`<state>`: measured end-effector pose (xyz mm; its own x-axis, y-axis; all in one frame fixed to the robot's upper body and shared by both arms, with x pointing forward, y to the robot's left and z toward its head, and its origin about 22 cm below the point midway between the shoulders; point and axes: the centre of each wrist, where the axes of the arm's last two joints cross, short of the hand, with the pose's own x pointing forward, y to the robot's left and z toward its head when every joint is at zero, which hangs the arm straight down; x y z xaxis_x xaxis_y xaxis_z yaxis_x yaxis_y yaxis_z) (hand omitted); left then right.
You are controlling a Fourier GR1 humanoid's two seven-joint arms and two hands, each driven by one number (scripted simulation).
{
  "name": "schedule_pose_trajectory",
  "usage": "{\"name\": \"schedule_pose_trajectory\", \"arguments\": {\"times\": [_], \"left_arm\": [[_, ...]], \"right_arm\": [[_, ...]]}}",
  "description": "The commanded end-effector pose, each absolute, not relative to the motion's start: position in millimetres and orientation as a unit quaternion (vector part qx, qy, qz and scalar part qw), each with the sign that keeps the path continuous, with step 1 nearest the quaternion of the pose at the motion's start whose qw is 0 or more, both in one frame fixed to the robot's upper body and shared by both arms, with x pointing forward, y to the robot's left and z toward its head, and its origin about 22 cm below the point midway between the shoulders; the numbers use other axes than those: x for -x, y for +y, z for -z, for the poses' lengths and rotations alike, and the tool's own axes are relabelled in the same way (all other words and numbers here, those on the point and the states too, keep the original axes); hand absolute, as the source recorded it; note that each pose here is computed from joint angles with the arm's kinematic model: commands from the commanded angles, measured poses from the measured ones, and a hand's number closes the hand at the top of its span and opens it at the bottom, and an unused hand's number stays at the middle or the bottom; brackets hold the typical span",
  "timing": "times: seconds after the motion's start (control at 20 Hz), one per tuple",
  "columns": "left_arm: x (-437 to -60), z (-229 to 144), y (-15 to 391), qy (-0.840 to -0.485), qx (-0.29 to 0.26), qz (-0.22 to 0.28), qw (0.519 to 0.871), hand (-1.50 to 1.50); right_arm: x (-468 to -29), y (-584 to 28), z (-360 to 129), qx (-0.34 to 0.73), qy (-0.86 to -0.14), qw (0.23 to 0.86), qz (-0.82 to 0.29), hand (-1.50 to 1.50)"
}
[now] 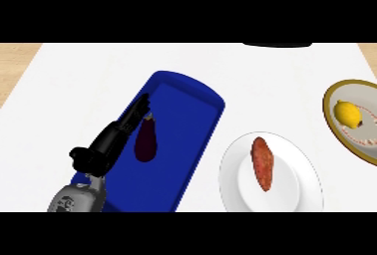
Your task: Pick the lemon from the plate and place it in the bowl
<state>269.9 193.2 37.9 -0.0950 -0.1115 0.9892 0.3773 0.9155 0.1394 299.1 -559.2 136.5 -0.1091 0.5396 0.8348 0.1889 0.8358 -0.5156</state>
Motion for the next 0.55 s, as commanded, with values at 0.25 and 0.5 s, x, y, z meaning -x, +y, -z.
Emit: {"name": "schedule_pose_trajectory", "arguments": {"times": [0.25, 0.5], "left_arm": [[-273, -47, 190, -0.721, 0.094, 0.182, 0.662, 0.00], [-266, -41, 197, -0.723, 0.097, 0.175, 0.661, 0.00]], "right_arm": [[-250, -595, -141, 0.246, -0.743, 0.616, -0.085, -1.50], [-228, -608, -139, 0.224, -0.736, 0.632, -0.092, -1.50]]}}
